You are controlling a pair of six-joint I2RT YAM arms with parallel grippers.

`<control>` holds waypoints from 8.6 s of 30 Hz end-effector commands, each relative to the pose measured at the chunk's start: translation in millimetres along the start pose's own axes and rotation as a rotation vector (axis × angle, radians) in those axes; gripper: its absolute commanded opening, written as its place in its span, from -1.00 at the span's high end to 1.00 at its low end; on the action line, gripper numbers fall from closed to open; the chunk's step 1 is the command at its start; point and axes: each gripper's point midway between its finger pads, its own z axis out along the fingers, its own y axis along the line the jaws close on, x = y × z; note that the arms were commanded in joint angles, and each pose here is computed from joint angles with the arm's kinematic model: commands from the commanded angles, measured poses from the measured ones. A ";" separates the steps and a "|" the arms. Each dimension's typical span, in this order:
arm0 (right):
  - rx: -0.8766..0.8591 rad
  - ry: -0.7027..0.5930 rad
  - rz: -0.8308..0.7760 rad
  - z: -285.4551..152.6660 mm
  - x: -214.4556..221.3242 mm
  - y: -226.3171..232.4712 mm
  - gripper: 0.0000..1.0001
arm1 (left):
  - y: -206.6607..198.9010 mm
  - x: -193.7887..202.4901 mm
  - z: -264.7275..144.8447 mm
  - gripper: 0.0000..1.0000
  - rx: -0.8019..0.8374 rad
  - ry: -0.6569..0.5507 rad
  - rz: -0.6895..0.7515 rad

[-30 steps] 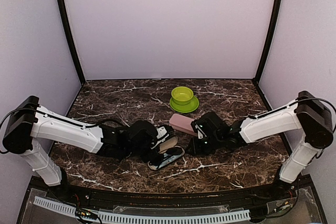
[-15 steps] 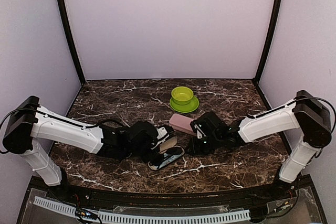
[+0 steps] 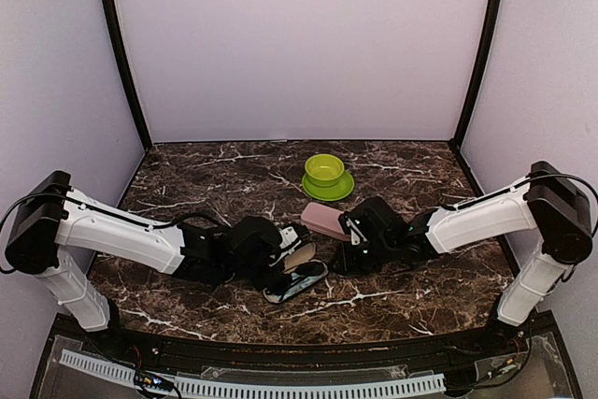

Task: Organize the sunglasses
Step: Hold the case with sunglasses at the center of the board, then close the case with sunglasses at the center of the board, then adjust the sunglasses in the sunglasses case.

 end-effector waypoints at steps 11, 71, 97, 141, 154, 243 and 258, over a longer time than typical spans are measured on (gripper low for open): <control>-0.050 -0.012 0.006 4.8 -9.5 13.1 0.55 | -7.4 1.8 0.6 0.68 0.020 0.002 0.013; 0.032 -0.006 0.001 14.2 -2.5 16.2 1.00 | -30.1 -7.3 -5.2 0.22 0.103 -0.018 -0.070; 0.043 -0.010 -0.007 14.8 -1.4 17.3 1.00 | -12.8 -48.6 -45.3 -0.61 0.156 -0.190 -0.225; 0.038 -0.014 0.019 19.8 3.9 23.4 1.00 | -30.4 -21.4 -4.9 0.53 0.280 -0.006 -0.424; 0.045 -0.028 0.031 17.1 2.9 21.7 1.00 | -58.9 0.3 1.1 0.56 0.276 0.063 -0.364; -0.156 0.000 0.112 -4.9 1.3 18.4 0.21 | -61.8 35.3 14.6 -0.29 0.369 0.264 -0.223; -0.214 0.065 0.055 -4.8 9.4 21.1 0.13 | -56.3 36.1 15.8 -0.03 0.335 0.267 -0.232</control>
